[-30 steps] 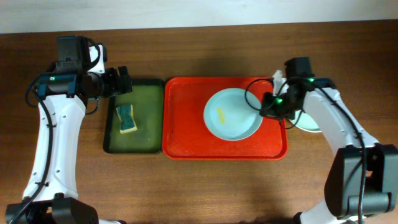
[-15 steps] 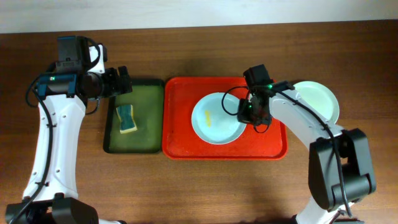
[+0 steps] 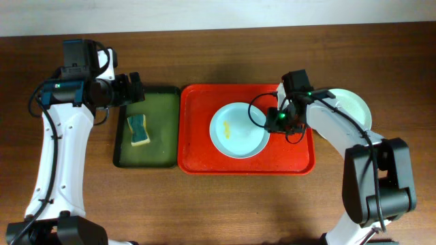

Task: Clean dirty plates on tray and stack at the side
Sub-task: 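Move the right gripper to grip the rim of the last light-blue plate, then grasp the sponge from the black tray with the left gripper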

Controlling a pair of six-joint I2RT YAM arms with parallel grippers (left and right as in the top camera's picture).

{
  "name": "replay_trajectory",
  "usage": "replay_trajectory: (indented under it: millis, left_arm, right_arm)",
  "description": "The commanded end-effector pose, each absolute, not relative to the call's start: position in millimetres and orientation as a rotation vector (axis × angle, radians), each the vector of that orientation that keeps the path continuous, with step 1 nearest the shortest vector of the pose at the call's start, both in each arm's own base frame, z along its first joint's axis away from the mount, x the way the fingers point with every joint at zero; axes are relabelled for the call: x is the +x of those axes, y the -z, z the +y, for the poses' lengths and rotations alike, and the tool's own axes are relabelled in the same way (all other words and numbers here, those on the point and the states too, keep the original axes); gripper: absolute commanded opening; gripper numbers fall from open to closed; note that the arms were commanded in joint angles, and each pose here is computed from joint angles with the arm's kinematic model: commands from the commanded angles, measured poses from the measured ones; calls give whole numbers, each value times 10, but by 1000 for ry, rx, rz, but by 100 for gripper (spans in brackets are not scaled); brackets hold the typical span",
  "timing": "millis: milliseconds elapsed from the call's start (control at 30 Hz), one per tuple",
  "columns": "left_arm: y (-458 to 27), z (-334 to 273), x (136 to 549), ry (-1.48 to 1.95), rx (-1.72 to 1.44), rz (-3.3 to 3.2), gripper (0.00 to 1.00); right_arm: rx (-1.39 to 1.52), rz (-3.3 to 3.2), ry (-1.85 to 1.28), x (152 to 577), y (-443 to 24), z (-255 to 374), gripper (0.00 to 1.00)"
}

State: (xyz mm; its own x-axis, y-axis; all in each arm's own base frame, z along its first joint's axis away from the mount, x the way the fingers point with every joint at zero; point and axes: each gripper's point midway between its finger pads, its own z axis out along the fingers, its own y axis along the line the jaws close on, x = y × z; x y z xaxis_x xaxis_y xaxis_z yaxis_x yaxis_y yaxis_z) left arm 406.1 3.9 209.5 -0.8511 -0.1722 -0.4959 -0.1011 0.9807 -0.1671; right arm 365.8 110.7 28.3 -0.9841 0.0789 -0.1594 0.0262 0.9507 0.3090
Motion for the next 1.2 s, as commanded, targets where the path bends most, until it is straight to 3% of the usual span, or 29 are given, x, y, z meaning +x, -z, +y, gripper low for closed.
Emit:
replay_trajectory:
  millis: [0, 167, 200, 500, 633, 733, 800, 933, 1000, 1167]
  left_arm:
    - [-2149, 19, 4073, 191, -182, 2581, 99]
    - [-2149, 19, 4073, 191, -182, 2581, 99]
    - [-2149, 19, 4073, 191, -182, 2581, 99]
    - [-2158, 12, 4085, 196, -179, 2574, 99]
    - [-1880, -84, 3490, 254, -218, 2844, 99]
    - [-1892, -82, 3530, 253, -214, 2827, 99]
    - [-1849, -79, 3526, 251, -217, 2836, 34]
    - [-1512, -27, 3464, 209, -258, 2878, 30]
    - [-1346, 174, 3504, 62, -420, 2844, 32]
    - [-978, 164, 3705, 68, -438, 2825, 32]
  right_arm:
    - [71, 2943, -468, 3566, -160, 1118, 21]
    - [83, 2927, -473, 3572, -105, 1120, 11]
    - [88, 2932, -490, 3556, -108, 1137, 4]
    - [128, 2978, -561, 3436, -111, 1189, 4]
    - [128, 2978, -561, 3436, -111, 1189, 5]
    - [128, 2977, -561, 3437, -111, 1190, 5]
    - [128, 2978, -561, 3436, -111, 1189, 5]
    - [128, 2977, -561, 3437, -111, 1190, 5]
    - [128, 2977, -561, 3437, -111, 1190, 5]
    - [128, 2977, -561, 3438, -111, 1190, 5]
